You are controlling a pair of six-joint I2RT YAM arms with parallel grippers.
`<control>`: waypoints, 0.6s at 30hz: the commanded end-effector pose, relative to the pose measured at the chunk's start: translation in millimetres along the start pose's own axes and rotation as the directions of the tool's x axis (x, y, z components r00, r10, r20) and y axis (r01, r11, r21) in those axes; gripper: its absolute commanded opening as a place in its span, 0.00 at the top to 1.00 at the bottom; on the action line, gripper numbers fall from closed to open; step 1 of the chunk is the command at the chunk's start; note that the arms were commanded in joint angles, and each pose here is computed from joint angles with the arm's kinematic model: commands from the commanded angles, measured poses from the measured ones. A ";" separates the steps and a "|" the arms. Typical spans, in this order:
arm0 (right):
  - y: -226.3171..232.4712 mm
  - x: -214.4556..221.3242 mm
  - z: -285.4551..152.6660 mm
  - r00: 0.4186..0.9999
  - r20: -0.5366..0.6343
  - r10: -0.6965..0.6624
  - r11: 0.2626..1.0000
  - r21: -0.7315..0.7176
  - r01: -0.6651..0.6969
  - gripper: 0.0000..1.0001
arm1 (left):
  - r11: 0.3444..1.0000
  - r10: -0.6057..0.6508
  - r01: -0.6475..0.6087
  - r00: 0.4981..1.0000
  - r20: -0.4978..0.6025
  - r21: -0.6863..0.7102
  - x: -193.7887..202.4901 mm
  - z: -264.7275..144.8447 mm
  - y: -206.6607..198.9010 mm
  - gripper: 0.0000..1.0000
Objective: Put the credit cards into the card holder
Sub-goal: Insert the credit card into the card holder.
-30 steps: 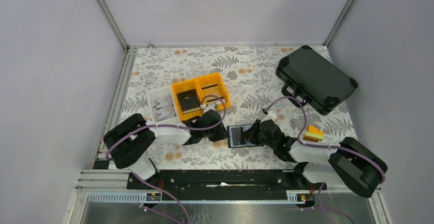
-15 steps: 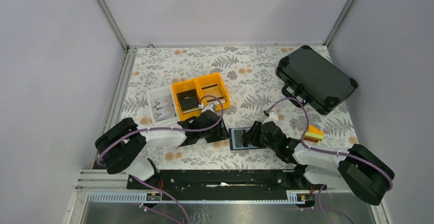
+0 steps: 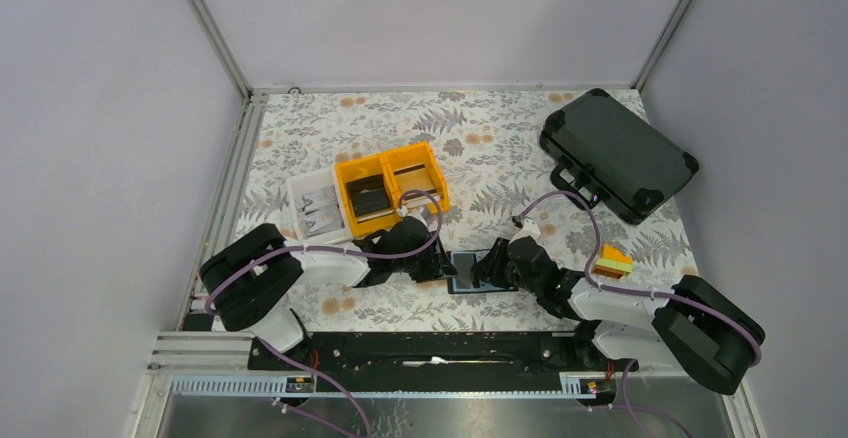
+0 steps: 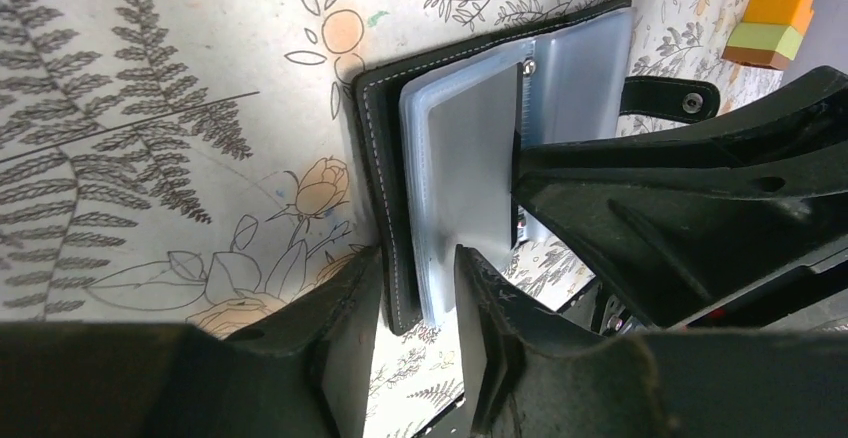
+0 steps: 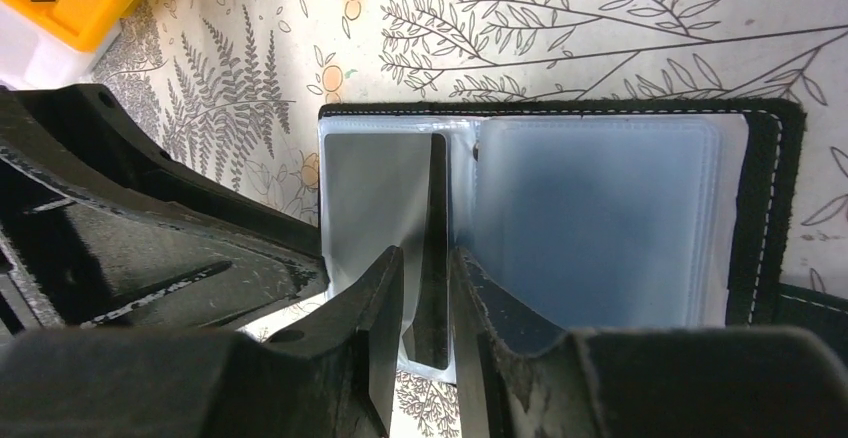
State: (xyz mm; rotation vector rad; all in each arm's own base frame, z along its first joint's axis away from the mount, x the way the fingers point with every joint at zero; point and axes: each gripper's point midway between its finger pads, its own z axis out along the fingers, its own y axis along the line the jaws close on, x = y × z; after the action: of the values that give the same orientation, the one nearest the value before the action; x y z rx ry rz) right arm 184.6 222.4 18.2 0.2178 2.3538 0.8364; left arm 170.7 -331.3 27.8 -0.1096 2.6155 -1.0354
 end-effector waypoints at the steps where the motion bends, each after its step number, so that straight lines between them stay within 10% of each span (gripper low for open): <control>1: 7.8 11.2 2.8 0.998 -0.062 0.001 1.000 -0.025 -0.002 0.70 | 0.998 -0.006 0.007 1.000 -0.016 0.056 3.3 4.5 -7.2 0.66; 11: 26.4 8.6 8.8 0.998 -0.065 -0.007 0.998 -0.067 0.003 0.68 | 0.997 -0.017 0.017 1.000 0.006 0.082 0.9 0.3 -10.7 0.69; 18: 31.5 -9.6 -1.8 1.000 0.001 -0.029 0.998 -0.059 0.029 0.50 | 0.999 0.005 -0.008 0.998 0.070 0.043 -11.7 -13.0 -4.8 0.64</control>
State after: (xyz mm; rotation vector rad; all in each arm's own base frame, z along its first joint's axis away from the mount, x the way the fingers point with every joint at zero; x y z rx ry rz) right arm 187.7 237.9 24.2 0.1919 2.3515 0.8859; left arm 169.7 -329.8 27.7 -0.1337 2.5968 -1.0725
